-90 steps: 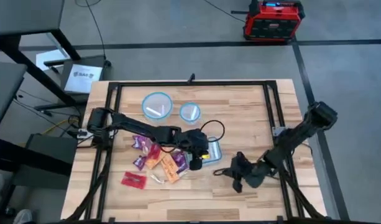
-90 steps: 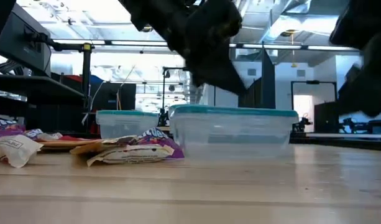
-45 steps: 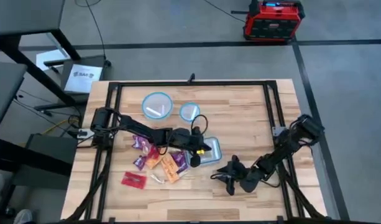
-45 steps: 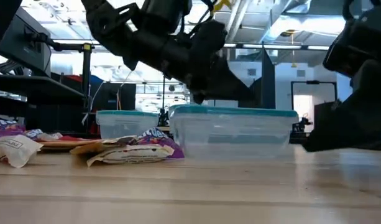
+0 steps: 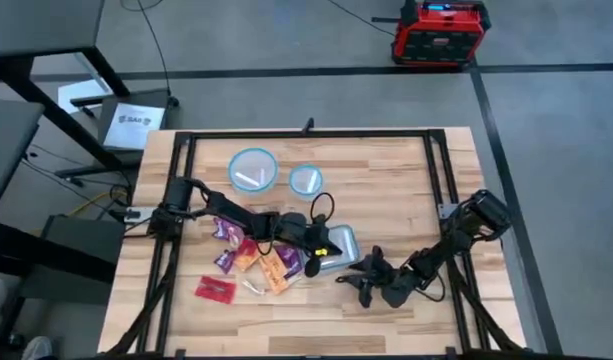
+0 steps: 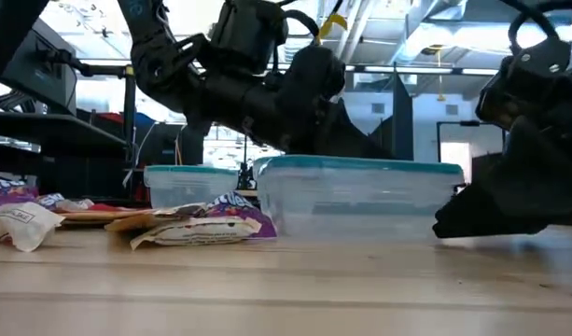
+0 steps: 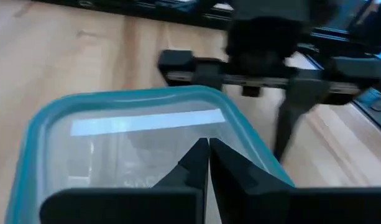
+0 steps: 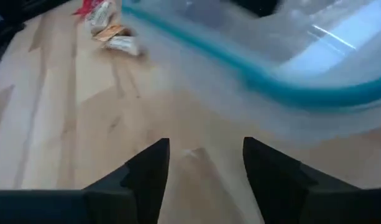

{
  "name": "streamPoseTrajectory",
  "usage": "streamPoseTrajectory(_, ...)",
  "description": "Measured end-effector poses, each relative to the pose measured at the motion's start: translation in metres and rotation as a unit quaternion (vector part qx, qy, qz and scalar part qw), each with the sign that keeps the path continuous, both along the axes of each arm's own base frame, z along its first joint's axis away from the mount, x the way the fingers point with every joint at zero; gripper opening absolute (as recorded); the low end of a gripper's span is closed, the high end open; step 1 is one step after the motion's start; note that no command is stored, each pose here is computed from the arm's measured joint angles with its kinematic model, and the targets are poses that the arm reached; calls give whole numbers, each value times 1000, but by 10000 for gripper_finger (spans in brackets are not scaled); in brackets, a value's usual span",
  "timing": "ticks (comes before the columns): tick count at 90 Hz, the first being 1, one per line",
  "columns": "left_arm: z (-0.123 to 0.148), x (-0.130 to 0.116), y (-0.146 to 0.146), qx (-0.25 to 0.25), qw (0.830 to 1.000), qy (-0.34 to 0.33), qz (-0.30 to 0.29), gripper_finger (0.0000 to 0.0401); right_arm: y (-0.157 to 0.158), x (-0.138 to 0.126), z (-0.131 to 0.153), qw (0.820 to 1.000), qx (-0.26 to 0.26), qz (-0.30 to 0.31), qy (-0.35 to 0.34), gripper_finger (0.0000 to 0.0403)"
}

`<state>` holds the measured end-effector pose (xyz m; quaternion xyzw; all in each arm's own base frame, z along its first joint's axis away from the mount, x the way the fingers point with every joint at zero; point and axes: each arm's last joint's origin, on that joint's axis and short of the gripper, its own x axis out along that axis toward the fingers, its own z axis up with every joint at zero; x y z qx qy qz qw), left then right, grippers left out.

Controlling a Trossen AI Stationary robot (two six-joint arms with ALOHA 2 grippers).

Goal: Sort candy
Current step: Open the top right transparent bin

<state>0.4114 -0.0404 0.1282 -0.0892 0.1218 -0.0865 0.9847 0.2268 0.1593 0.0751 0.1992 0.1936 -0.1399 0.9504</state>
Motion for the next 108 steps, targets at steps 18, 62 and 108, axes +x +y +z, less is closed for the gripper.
streamPoseTrajectory(18, -1, 0, 0, 9, 1000, 2, -7, 0, -14, -13, 6, 996, 34, 22, -81, 193)
streamPoseTrajectory(62, -20, 6, -1, 15, 999, 35, -7, 0, -27, 9, 4, 992, 26, 72, -98, 185)
streamPoseTrajectory(108, -29, 10, -8, 40, 996, 78, -21, 0, -32, 12, -5, 977, 85, 111, -164, 164)
